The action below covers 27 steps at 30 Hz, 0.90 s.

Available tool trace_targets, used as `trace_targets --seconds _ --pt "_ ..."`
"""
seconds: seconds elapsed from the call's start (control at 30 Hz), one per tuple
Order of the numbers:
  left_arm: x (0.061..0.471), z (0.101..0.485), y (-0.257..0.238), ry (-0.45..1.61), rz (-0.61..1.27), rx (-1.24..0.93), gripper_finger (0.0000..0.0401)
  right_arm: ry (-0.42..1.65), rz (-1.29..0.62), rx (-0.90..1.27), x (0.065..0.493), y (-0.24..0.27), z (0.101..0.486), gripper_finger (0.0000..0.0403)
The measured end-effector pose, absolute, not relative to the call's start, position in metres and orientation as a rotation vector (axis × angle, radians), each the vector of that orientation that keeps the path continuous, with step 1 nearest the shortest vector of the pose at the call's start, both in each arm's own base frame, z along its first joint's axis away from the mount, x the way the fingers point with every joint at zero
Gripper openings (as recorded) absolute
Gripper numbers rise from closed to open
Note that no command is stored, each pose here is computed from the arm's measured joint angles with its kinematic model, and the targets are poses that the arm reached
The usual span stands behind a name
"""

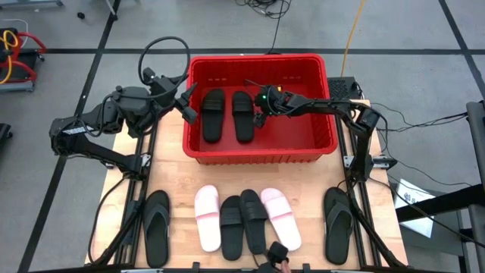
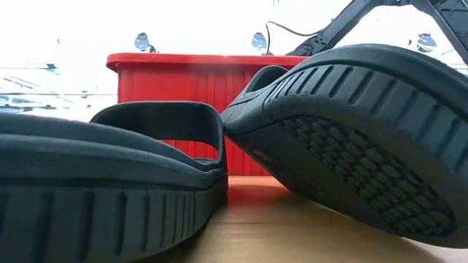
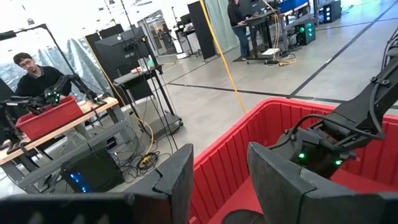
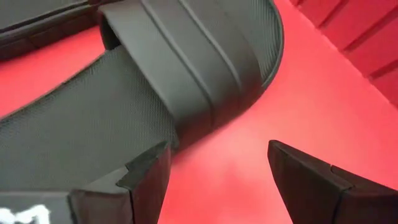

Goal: Pick and place slides into bin
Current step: Put the black slide into the red container

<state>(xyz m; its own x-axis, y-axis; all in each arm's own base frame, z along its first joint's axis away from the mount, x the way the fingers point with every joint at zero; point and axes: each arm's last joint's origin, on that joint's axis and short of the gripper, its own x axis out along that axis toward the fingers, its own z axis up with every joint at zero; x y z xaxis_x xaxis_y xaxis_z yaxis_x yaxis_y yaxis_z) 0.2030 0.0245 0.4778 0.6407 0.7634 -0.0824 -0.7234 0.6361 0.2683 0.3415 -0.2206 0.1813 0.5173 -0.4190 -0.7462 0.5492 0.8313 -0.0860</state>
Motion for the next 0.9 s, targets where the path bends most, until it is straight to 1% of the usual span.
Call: trace_targets --seconds 0.27,0.37,0.5,0.6,0.8,0.9 --pt "0.203 0.478 0.024 0.195 0.855 0.217 0.0159 0.796 -0.523 0.207 0.347 -0.221 0.177 0.0256" --pt "0.203 0.478 0.024 0.195 0.855 0.217 0.0159 0.743 -0.523 0.203 0.355 -0.222 0.174 0.0256" --pt "0.203 0.478 0.024 0.194 0.856 0.215 0.0159 0.732 -0.522 0.209 0.358 -0.222 0.168 0.0256" --pt "0.203 0.478 0.024 0.194 0.856 0.216 0.0159 0.690 -0.497 0.256 0.360 -0.222 0.170 0.0256" --pt "0.203 0.478 0.024 0.193 0.856 0.213 0.0159 0.588 -0.481 0.285 0.366 -0.223 0.177 0.0256" --pt "0.203 0.478 0.024 0.193 0.856 0.213 0.0159 0.572 -0.487 0.283 0.367 -0.223 0.178 0.0256"
